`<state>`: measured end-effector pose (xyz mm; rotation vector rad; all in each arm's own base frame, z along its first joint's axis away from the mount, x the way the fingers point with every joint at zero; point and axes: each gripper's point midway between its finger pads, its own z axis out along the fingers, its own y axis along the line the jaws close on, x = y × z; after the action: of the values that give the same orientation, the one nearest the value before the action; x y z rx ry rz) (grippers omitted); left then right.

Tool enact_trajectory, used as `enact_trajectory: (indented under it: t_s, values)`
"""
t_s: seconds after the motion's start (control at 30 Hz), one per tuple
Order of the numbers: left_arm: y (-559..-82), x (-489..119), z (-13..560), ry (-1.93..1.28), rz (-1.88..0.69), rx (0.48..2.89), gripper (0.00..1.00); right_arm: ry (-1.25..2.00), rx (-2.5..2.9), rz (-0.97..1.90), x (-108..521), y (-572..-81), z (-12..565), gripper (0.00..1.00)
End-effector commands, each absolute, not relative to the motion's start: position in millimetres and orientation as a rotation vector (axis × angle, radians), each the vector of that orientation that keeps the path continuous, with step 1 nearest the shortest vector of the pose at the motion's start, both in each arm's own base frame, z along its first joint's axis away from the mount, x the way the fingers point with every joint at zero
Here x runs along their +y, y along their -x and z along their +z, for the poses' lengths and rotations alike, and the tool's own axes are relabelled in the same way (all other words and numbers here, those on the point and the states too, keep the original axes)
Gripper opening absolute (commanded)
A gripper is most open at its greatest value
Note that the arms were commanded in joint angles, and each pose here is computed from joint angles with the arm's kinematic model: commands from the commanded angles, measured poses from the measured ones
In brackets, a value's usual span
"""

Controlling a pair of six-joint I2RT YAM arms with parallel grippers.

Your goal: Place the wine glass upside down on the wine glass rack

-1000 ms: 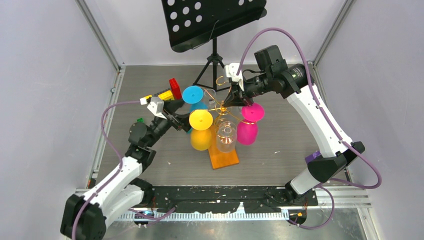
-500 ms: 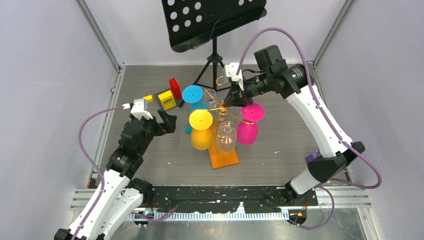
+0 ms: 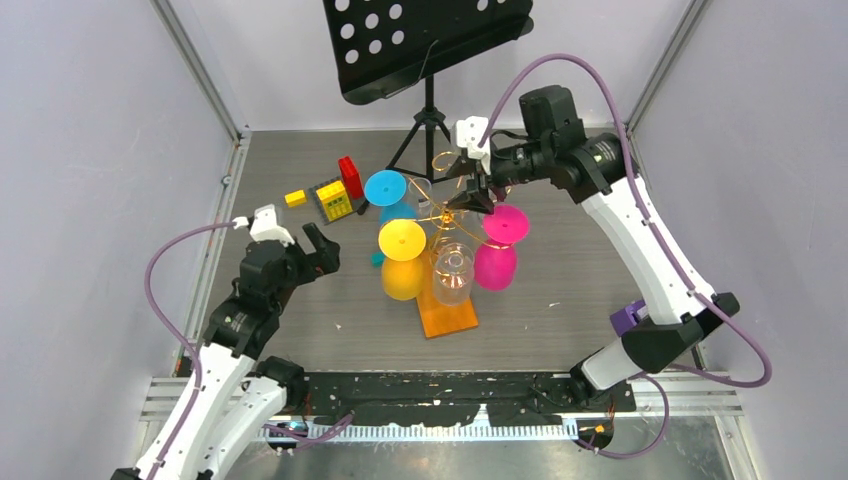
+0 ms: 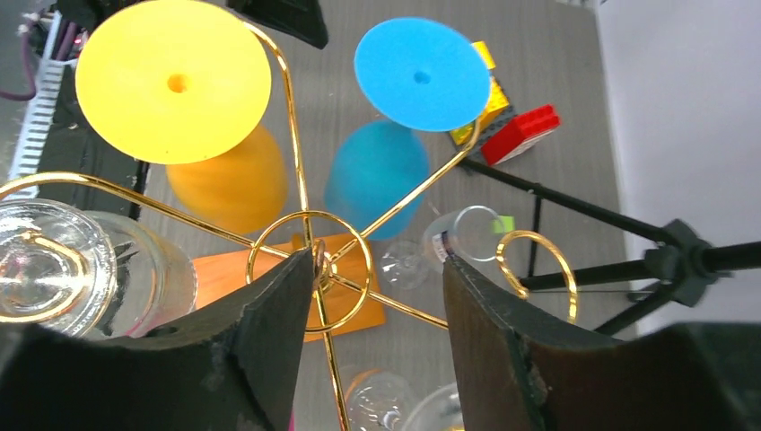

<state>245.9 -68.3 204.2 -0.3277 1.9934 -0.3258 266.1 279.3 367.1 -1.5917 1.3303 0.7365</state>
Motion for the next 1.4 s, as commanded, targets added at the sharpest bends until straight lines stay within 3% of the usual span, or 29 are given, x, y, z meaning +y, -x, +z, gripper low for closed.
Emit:
enact_trajectory:
  t_s: [0.0, 0.3, 0.4, 0.53, 0.57, 0.87, 1.13, 1.37]
  values:
    - [-254, -75, 225, 0.335, -0.429, 1.887, 1.0, 1.47, 1.161, 0.623, 272, -259, 431, 0.64]
    - [-279, -77, 234, 0.253, -0.341, 1.988, 1.0, 1.027, 1.161, 0.475, 239, -273, 485, 0.71]
    - [-287, -80, 238, 0.26, -0.345, 2.045, 0.91, 0.923, 1.2, 0.438, 227, -282, 487, 0.71]
    - [-290, -78, 228, 0.35, -0.348, 2.113, 0.95, 0.875, 1.236, 0.404, 218, -286, 482, 0.71]
    - [-291, -82, 228, 0.325, -0.369, 2.127, 0.99, 0.871, 1.239, 0.4, 217, -286, 482, 0.71]
    - [-326, -91, 265, 0.267, -0.538, 2.085, 0.98, 0.814, 1.277, 0.391, 208, -284, 480, 0.71]
    - [-368, -130, 283, 0.183, -0.887, 2.073, 0.88, 0.755, 1.356, 0.382, 196, -281, 473, 0.7]
    - [-393, -159, 290, 0.086, -0.927, 2.12, 0.81, 0.755, 1.375, 0.371, 190, -276, 467, 0.7]
